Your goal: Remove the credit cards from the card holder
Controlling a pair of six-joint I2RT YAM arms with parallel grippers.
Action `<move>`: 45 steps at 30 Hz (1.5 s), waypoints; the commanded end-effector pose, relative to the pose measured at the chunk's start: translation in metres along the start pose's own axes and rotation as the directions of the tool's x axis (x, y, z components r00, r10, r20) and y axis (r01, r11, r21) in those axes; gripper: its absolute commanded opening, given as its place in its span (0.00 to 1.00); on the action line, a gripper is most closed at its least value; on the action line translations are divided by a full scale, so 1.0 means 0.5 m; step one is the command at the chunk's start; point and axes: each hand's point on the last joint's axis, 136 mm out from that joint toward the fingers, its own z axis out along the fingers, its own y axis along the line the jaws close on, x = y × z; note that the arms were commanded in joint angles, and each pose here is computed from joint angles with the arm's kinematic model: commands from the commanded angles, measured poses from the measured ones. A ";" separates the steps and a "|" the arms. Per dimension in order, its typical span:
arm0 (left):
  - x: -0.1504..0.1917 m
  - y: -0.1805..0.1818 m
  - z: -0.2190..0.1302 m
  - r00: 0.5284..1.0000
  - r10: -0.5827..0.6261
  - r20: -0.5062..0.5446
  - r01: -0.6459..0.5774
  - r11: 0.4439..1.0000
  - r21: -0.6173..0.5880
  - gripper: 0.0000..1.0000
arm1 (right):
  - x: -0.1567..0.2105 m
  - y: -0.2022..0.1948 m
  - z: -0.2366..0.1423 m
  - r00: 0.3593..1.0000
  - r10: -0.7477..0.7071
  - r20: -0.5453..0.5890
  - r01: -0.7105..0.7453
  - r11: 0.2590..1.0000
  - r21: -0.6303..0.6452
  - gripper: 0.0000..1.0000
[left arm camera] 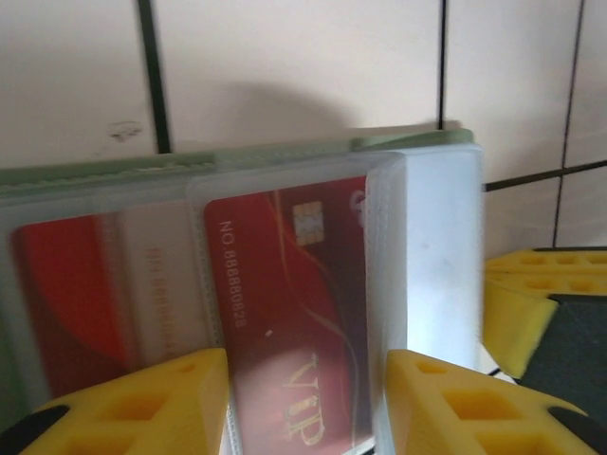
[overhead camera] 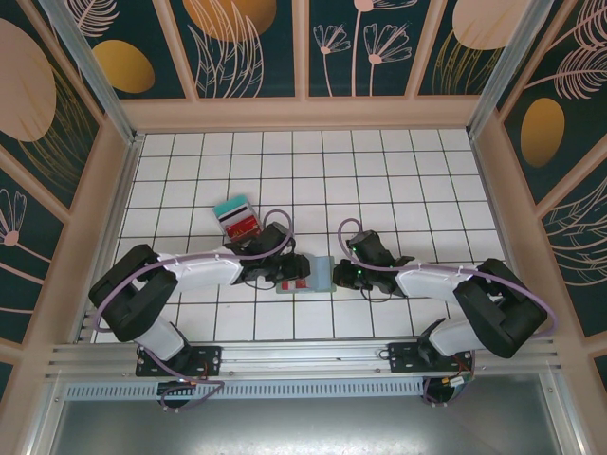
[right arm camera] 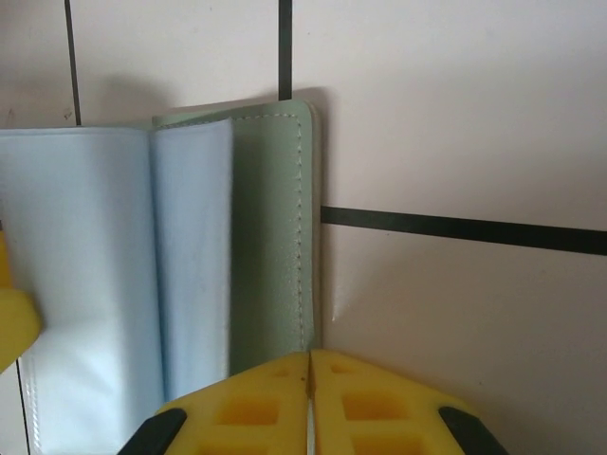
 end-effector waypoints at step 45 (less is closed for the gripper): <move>-0.013 0.088 -0.041 0.998 0.067 0.010 -0.066 0.997 -0.046 0.09 | -0.042 0.190 0.034 0.997 -0.008 -0.073 -0.009 0.973 -0.231 0.15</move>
